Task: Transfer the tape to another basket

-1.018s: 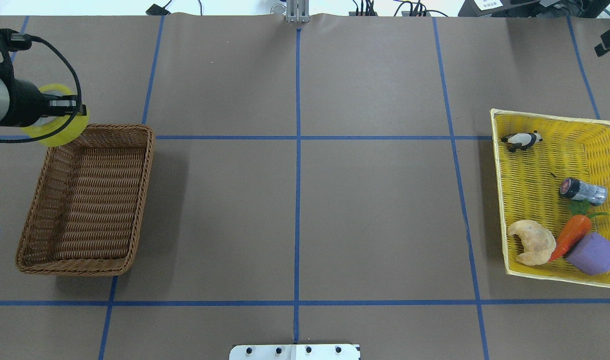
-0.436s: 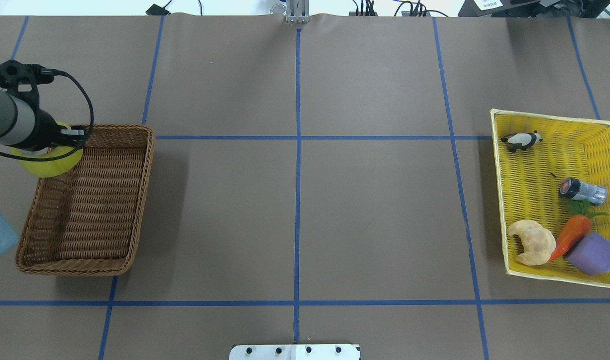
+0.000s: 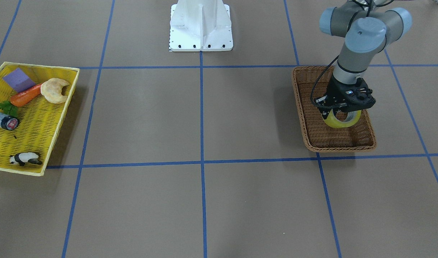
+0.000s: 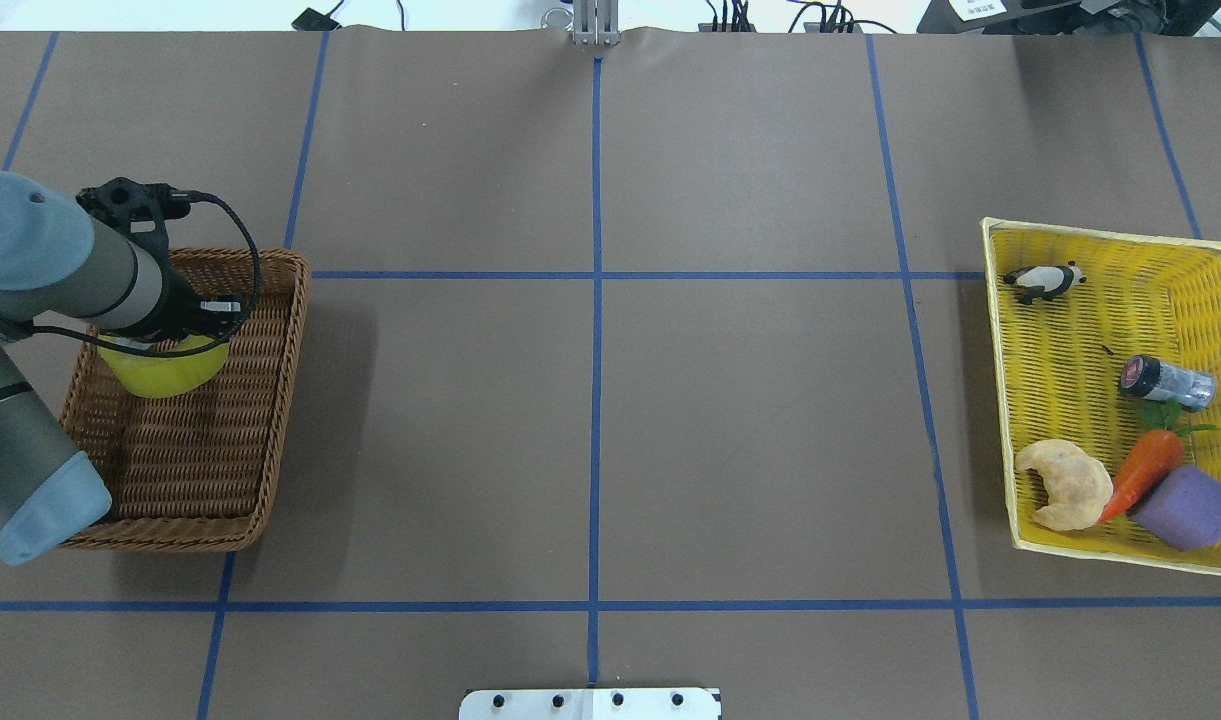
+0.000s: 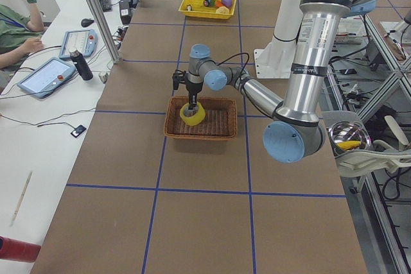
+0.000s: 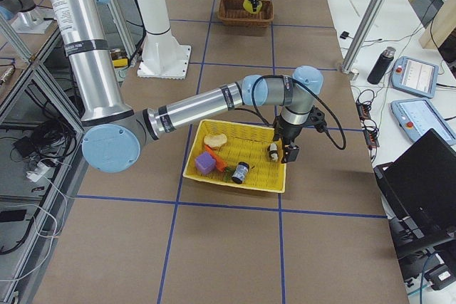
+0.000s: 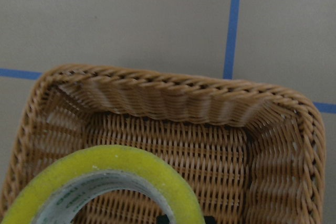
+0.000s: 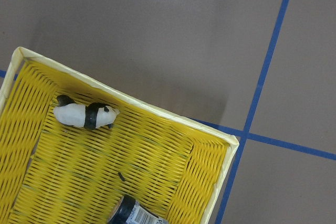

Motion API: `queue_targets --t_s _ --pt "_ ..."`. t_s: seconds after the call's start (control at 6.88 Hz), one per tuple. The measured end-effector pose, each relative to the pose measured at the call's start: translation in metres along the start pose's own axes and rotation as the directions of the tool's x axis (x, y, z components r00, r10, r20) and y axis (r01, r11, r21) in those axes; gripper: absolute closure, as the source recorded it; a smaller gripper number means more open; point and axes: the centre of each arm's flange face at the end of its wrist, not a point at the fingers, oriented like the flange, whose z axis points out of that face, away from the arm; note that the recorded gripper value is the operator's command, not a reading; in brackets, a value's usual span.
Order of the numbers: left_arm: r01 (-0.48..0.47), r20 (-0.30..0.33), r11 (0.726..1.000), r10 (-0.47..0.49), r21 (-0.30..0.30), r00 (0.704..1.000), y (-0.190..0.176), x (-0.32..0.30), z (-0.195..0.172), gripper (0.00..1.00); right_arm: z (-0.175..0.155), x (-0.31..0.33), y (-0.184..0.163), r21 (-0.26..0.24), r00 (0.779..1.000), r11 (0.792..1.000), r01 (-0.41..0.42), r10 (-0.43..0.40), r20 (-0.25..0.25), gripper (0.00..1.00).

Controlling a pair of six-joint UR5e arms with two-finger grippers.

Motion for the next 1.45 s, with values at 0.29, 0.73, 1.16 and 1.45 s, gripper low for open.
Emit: queue_targets --t_s 0.29,0.73,1.16,1.45 --pt "0.001 0.032 1.0 0.0 -0.021 0.999 0.004 -0.005 0.019 0.02 0.002 0.001 0.005 -0.004 1.0 1.0 -0.003 0.003 0.003 0.0" --pt "-0.108 0.036 0.994 0.109 -0.009 0.993 0.003 -0.025 0.0 0.02 -0.006 -0.008 0.009 -0.031 0.999 0.999 -0.026 0.027 0.026 0.0" --pt "-0.222 0.061 0.974 0.224 -0.032 0.973 -0.061 -0.138 -0.07 0.02 -0.001 -0.006 0.026 -0.039 0.999 0.999 -0.036 0.037 0.033 0.0" --pt "-0.253 -0.024 0.963 0.252 -0.089 0.967 -0.1 -0.269 -0.089 0.02 -0.004 0.004 0.032 -0.024 0.998 0.999 -0.045 0.046 0.035 0.0"
